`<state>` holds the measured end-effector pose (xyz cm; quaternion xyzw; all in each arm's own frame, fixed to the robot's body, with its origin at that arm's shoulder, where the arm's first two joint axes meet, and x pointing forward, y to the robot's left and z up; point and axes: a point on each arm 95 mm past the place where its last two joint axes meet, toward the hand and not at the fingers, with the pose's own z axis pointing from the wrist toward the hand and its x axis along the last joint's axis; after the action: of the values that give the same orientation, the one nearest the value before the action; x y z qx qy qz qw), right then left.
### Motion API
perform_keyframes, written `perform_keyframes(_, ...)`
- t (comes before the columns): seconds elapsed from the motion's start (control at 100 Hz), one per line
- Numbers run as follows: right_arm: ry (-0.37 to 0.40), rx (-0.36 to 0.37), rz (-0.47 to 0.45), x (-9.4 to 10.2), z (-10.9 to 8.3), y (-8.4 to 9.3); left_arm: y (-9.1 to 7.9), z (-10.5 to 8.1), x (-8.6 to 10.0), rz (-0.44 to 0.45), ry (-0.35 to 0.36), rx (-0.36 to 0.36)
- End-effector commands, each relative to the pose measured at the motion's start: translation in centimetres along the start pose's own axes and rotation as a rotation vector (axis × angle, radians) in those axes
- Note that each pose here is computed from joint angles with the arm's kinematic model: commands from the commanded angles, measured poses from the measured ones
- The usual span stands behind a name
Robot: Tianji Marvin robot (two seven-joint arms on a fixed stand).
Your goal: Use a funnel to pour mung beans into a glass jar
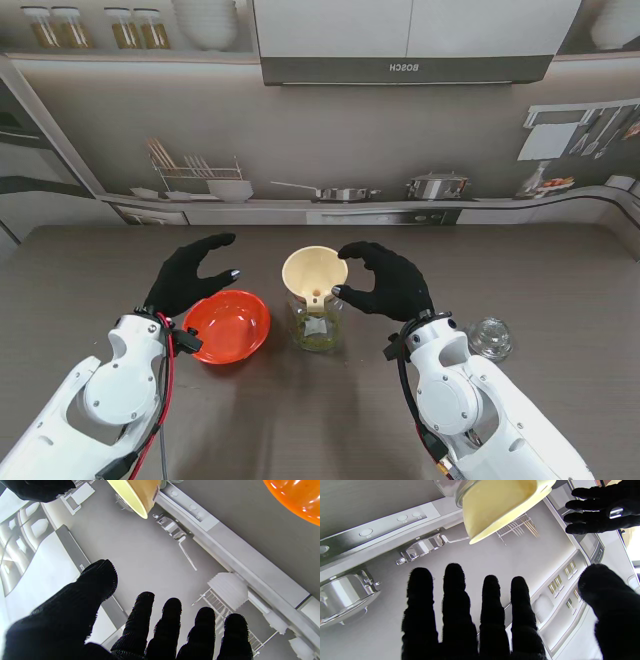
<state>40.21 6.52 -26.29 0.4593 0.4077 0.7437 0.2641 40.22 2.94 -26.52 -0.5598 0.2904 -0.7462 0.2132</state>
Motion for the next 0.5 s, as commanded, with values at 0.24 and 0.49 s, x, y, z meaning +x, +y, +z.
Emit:
perform_keyframes(0.24,-0.015,0.021,-0.007,1.0,0.9,-0.1,2.1,-1.5,-0.1,-0.048,0.002,-0.005)
perform_keyframes(0.49,-0.043,0.065,-0.084,1.5,3.7,0.9,1.6,-2.2,-0.5,-0.05,-0.005,0.012)
